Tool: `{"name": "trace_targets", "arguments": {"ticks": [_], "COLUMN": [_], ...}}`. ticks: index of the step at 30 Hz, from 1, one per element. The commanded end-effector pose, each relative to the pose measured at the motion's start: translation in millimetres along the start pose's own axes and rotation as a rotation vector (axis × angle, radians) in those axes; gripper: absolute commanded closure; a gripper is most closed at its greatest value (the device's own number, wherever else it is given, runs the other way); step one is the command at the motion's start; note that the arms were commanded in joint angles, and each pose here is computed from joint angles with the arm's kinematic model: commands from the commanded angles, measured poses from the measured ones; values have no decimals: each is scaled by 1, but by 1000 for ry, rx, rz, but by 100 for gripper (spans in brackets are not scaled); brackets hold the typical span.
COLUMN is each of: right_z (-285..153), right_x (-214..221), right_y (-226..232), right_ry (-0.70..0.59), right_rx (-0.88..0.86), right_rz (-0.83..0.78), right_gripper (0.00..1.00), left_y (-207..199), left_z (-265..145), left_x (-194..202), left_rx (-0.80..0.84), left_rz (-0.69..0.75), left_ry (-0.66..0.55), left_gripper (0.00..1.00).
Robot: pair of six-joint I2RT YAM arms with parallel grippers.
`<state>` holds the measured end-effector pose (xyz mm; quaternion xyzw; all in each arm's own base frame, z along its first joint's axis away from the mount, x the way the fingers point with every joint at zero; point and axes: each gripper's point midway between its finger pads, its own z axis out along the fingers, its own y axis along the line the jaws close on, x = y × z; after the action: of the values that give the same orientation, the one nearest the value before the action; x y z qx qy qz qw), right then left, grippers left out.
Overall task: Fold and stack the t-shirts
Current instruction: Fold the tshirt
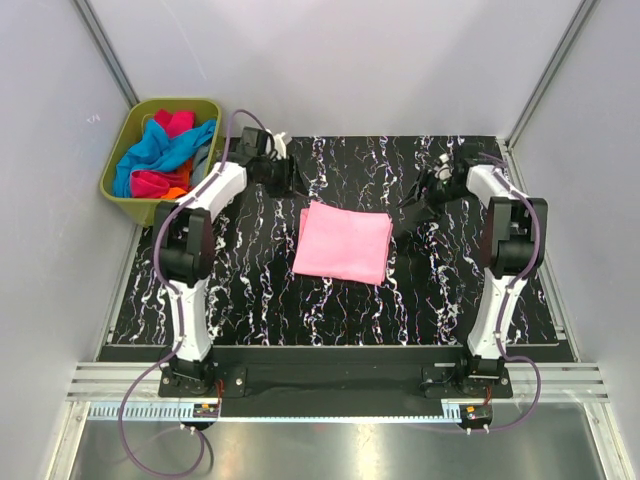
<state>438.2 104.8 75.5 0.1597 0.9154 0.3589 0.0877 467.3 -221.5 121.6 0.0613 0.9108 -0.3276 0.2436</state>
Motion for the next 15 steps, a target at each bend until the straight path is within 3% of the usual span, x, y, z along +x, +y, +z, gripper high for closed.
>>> {"name": "trace_targets", "arguments": {"ticks": [1,5,15], "right_z": [0,27,40], "right_x": [-5,8,6], "right_y": [21,26,19], "right_ry": [-60,1,3], "right_rx": [-20,-13,29], "right_rz": [-136,-164,-177], "right_gripper": [34,37,40], "left_y": [-2,-5,2], "left_z": [19,32,50], "left_x": [14,13,17], "left_rx": [26,53,26], "left_rz": [68,71,69], "left_ry": [42,56,72], "left_gripper": [48,48,50]}}
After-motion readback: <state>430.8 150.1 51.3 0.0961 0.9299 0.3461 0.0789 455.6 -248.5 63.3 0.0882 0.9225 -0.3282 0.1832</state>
